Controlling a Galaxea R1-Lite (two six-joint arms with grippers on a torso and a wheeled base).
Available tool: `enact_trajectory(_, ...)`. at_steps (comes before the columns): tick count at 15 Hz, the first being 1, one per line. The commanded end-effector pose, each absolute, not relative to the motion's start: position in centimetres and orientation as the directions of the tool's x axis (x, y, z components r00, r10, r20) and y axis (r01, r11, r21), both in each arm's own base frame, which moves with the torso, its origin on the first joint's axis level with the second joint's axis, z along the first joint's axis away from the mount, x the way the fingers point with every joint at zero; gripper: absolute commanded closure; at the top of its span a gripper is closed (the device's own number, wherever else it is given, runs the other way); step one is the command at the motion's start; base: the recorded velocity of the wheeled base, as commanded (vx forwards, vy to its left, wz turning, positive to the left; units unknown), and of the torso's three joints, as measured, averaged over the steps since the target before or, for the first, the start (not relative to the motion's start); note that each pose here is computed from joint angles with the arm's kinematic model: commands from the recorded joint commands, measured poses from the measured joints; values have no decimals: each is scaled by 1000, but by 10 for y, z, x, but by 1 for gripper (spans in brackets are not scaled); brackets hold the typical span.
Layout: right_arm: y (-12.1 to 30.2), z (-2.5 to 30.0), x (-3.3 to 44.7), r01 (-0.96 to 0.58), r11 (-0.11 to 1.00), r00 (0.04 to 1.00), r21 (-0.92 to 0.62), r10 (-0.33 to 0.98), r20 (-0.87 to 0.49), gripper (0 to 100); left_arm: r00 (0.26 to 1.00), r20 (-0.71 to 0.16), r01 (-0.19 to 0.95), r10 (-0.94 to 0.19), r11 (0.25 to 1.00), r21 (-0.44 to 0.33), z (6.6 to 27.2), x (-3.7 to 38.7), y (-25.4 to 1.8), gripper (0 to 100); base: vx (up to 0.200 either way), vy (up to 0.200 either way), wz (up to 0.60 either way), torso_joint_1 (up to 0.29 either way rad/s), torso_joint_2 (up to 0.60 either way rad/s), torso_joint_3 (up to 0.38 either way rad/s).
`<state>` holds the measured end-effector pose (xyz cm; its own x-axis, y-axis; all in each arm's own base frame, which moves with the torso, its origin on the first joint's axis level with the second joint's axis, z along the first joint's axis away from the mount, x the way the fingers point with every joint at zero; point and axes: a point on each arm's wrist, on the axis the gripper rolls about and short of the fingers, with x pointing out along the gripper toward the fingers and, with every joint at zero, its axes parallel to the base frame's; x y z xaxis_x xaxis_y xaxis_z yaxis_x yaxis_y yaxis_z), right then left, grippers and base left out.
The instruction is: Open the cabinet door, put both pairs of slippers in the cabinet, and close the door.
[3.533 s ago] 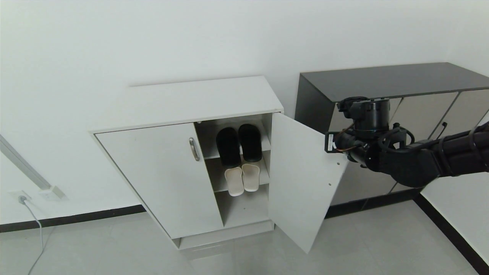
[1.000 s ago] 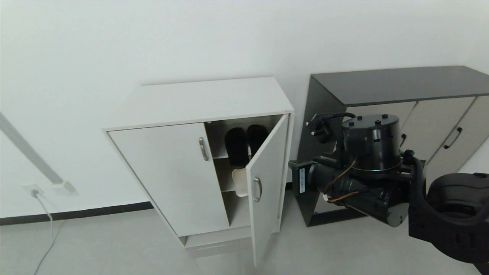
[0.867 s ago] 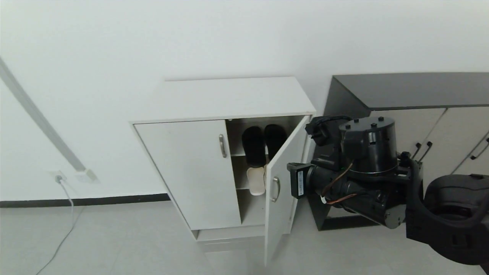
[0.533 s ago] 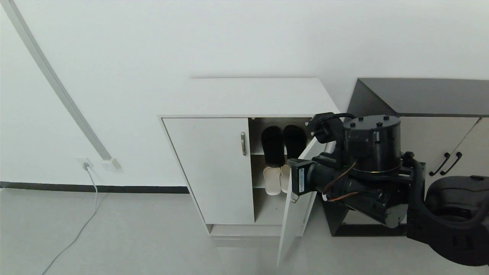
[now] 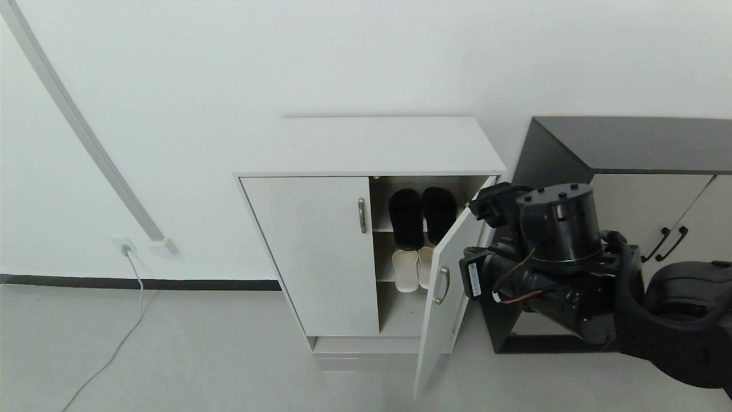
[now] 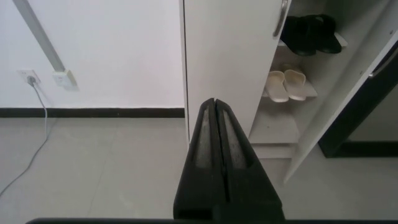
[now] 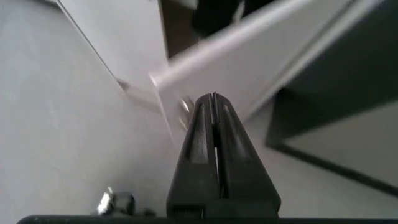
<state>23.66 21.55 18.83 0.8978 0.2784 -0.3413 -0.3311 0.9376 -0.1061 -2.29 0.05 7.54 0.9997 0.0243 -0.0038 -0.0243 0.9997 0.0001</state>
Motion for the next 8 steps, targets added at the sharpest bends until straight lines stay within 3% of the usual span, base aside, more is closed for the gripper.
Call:
enact_trajectory(1,218,175,248,-314,942,892,-116,251,-375,100,1000,-6,-26,26,1000,0,75,-23,1,100,0,0,0,0,0,0)
enact_trajectory(4,231,156,261,-325,940,889,-106,265,-374,100,1000,-6,-26,26,1000,0,75,-23,1,100,0,0,0,0,0,0)
enact_trajectory(8,259,132,293,-313,950,931,-11,304,-201,100,1000,-3,-26,26,1000,0,75,-23,1,100,0,0,0,0,0,0)
